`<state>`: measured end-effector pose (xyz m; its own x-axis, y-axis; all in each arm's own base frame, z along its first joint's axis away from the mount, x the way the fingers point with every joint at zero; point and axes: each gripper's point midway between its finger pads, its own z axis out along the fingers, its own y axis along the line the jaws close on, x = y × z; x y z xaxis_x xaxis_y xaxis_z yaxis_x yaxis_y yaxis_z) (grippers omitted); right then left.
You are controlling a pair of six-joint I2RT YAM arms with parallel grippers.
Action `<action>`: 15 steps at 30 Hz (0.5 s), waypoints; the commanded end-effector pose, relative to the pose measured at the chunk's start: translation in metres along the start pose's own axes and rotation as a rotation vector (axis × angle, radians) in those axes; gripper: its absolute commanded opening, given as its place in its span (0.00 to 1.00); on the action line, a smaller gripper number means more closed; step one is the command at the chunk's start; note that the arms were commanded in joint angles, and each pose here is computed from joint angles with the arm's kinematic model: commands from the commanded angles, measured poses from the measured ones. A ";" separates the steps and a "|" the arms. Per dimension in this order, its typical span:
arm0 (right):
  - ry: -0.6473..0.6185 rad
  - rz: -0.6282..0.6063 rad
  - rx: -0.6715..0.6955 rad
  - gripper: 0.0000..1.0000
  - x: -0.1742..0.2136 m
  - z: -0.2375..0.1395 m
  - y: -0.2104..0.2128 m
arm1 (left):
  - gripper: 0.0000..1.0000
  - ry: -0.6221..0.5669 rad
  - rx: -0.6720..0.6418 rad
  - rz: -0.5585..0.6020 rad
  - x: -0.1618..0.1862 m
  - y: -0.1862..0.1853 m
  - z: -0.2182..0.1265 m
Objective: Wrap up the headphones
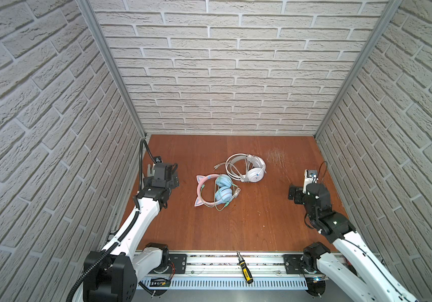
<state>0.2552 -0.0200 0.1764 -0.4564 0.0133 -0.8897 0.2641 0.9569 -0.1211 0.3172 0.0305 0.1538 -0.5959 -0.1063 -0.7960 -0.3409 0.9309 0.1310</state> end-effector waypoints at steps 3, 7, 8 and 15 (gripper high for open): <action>-0.235 0.066 0.104 1.00 -0.009 0.010 -0.020 | 0.98 -0.252 -0.079 -0.062 -0.030 0.014 0.013; -0.226 0.047 0.098 1.00 0.003 0.031 -0.013 | 0.98 -0.249 -0.111 -0.065 -0.017 0.024 0.041; -0.222 0.039 0.092 1.00 0.002 0.036 -0.010 | 0.98 -0.245 -0.102 -0.086 -0.016 0.025 0.046; -0.206 -0.017 0.087 1.00 0.003 0.083 0.010 | 0.98 -0.265 0.003 -0.100 -0.007 0.018 0.078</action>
<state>0.2971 -0.0391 0.0915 -0.4720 -0.0748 -0.8784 0.3087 0.9193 -0.2441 0.3510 0.0807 0.0948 -0.4687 -0.1186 -0.8754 -0.4372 0.8922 0.1132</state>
